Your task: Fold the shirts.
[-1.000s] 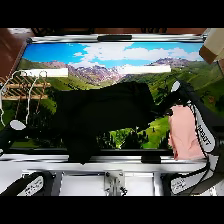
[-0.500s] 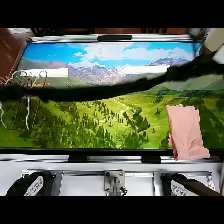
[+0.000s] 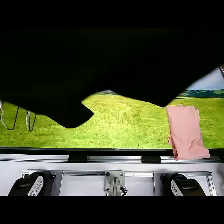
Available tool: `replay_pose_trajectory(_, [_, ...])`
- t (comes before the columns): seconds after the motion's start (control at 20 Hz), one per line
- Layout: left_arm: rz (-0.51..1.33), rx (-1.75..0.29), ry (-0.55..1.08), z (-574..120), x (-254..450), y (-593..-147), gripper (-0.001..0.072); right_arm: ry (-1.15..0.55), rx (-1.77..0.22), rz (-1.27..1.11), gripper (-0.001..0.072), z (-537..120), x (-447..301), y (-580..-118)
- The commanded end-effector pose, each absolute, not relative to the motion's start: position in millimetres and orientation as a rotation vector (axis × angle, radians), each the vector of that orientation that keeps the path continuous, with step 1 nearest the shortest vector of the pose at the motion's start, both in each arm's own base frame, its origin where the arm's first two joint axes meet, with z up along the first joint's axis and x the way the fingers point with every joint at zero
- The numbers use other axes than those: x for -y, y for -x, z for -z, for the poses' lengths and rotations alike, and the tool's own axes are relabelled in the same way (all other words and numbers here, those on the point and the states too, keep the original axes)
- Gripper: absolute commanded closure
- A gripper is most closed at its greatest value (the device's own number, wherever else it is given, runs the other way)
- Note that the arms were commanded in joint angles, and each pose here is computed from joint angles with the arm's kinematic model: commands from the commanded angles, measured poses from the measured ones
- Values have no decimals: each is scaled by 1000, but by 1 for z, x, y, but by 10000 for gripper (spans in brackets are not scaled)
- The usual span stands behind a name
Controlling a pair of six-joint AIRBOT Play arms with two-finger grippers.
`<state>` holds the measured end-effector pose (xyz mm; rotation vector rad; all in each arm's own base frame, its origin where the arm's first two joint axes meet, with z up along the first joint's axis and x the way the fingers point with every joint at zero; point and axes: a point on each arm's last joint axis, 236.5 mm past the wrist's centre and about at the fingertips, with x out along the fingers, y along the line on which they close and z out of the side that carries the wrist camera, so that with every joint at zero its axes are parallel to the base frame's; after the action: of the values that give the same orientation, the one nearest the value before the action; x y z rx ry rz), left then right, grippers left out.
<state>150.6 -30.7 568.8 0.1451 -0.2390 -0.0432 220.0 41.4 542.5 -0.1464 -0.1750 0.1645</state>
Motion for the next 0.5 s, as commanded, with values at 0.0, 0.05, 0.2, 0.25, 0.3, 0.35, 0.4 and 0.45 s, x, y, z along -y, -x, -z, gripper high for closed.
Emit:
replay_pose_trajectory(0.0, [29, 212, -158, -563, 31, -133, 681, 139, 172, -142, 651, -541, -36, -178])
replay_pose_trajectory(0.05, [18, 195, -162, -559, 28, -136, 681, 143, 115, -136, 650, -528, -34, -179])
replay_pose_trajectory(0.2, [-21, 66, -172, -527, 12, -161, 680, 146, -61, -94, 650, -488, -21, -197])
replay_pose_trajectory(0.25, [-17, 8, -174, -512, 10, -173, 681, 144, -127, -85, 650, -474, -18, -207])
replay_pose_trajectory(0.3, [-9, -59, -182, -493, 6, -189, 680, 136, -214, -82, 650, -454, -16, -219])
replay_pose_trajectory(0.35, [-1, -124, -187, -473, 3, -206, 680, 114, -320, -87, 650, -429, -16, -235])
replay_pose_trajectory(0.4, [8, -203, -182, -448, -2, -228, 681, 73, -441, -90, 650, -397, -17, -254])
replay_pose_trajectory(0.45, [19, -291, -167, -418, -6, -250, 681, 59, -577, -102, 650, -357, -19, -273])
